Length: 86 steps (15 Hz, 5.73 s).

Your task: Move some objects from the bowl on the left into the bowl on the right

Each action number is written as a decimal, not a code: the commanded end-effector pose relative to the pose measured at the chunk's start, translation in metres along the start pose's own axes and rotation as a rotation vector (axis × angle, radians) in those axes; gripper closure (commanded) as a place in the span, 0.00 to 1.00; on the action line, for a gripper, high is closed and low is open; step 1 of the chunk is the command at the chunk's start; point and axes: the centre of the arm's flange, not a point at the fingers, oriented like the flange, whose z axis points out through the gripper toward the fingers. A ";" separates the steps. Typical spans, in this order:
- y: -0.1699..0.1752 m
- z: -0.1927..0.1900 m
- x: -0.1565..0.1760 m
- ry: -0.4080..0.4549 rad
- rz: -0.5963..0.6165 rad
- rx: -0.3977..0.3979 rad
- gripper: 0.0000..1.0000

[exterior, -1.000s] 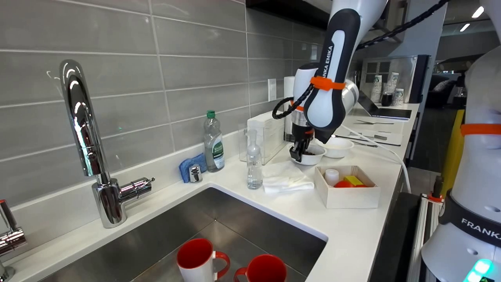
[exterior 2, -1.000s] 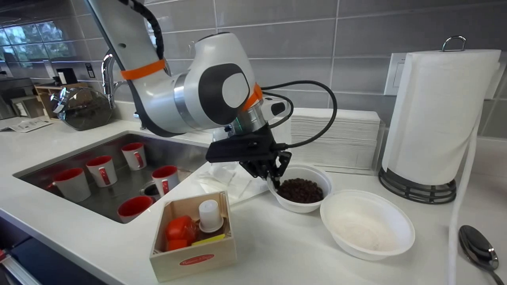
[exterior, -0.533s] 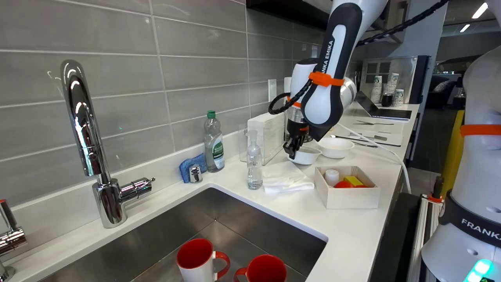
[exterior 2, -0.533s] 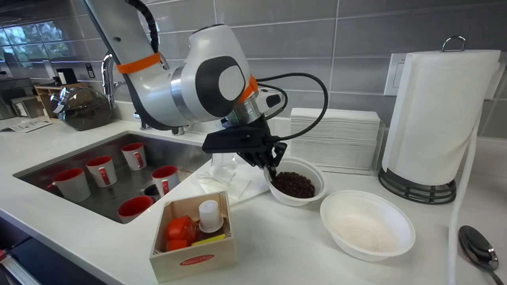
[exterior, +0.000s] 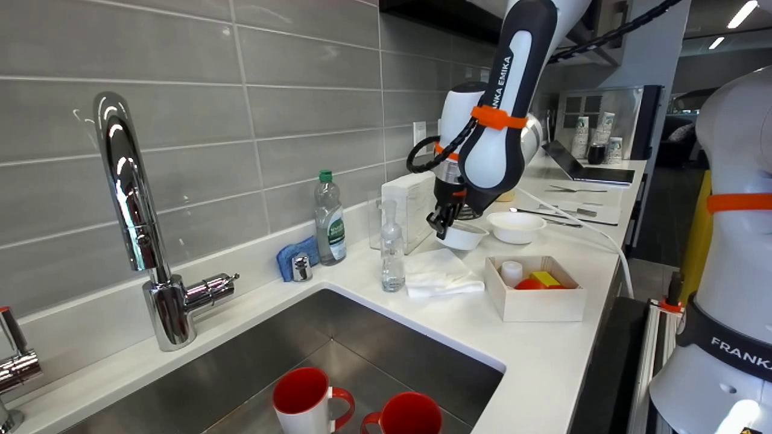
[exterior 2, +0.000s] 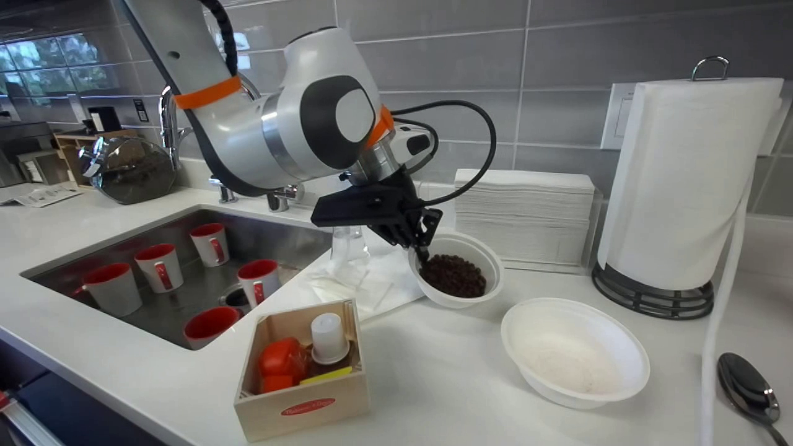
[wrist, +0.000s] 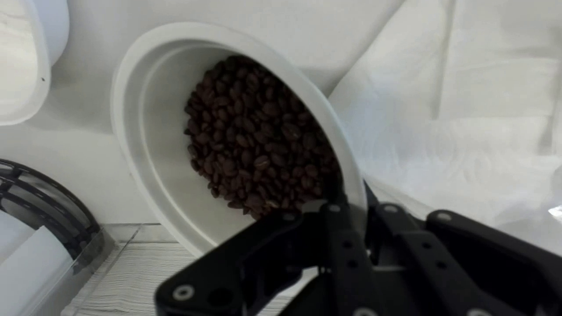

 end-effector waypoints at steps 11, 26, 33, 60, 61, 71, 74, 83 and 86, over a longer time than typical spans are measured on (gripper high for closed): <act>0.017 -0.065 0.019 0.030 0.167 -0.114 1.00; 0.152 -0.097 -0.018 0.041 0.506 -0.036 1.00; 0.176 -0.102 -0.017 0.107 0.603 0.110 1.00; 0.152 -0.053 -0.077 0.164 0.786 0.510 1.00; 0.155 -0.050 -0.076 0.165 0.780 0.519 1.00; 0.152 -0.094 -0.068 0.216 0.756 0.489 1.00; 0.141 -0.110 -0.061 0.238 0.758 0.456 1.00; 0.148 -0.138 -0.070 0.351 0.860 0.288 1.00; 0.151 -0.138 -0.078 0.381 0.893 0.245 1.00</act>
